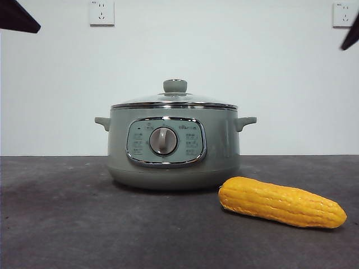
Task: Pick up the corn,open the lid,put the corn in the pot,close the lid
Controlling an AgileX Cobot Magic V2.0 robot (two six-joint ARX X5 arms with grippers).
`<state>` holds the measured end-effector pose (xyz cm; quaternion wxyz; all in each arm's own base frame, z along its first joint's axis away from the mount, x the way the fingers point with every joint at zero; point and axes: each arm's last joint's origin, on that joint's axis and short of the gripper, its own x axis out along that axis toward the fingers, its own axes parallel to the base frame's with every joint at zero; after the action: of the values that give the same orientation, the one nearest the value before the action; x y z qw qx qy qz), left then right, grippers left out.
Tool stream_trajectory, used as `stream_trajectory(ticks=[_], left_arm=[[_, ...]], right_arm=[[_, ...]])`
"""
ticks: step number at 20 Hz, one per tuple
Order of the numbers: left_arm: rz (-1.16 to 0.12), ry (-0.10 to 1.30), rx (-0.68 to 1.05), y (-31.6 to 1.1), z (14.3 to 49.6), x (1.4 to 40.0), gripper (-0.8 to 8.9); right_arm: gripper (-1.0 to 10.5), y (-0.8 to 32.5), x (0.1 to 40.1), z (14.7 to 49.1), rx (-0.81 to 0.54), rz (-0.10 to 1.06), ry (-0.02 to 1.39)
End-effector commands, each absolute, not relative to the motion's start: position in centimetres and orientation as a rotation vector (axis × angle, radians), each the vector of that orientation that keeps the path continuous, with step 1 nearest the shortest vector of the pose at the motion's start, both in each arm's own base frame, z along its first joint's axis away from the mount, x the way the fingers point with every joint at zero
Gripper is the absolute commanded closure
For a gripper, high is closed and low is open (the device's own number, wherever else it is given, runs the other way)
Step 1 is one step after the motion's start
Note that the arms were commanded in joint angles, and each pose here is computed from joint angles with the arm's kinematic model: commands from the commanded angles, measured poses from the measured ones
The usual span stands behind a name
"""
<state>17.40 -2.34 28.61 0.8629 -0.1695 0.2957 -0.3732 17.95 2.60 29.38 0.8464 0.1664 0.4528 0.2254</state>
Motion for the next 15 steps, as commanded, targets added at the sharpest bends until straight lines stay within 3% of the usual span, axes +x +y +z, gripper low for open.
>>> stream_trajectory(ticks=[1, 7, 15], left_arm=[[-0.802, 0.641, -0.325, -2.4, 28.1, 17.6, 8.18], [-0.829, 0.733, -0.269, -2.4, 26.5, 17.9, 8.18], [-0.844, 0.760, -0.242, -2.4, 25.9, 18.2, 8.18]], right_arm=[[4.0, 3.4, 20.2, 29.2, 0.266, 0.517, 1.027], [3.8, 7.9, 24.3, 27.6, -0.014, 0.551, 1.213], [3.8, 15.0, 25.0, 22.3, -0.454, 0.696, 1.337]])
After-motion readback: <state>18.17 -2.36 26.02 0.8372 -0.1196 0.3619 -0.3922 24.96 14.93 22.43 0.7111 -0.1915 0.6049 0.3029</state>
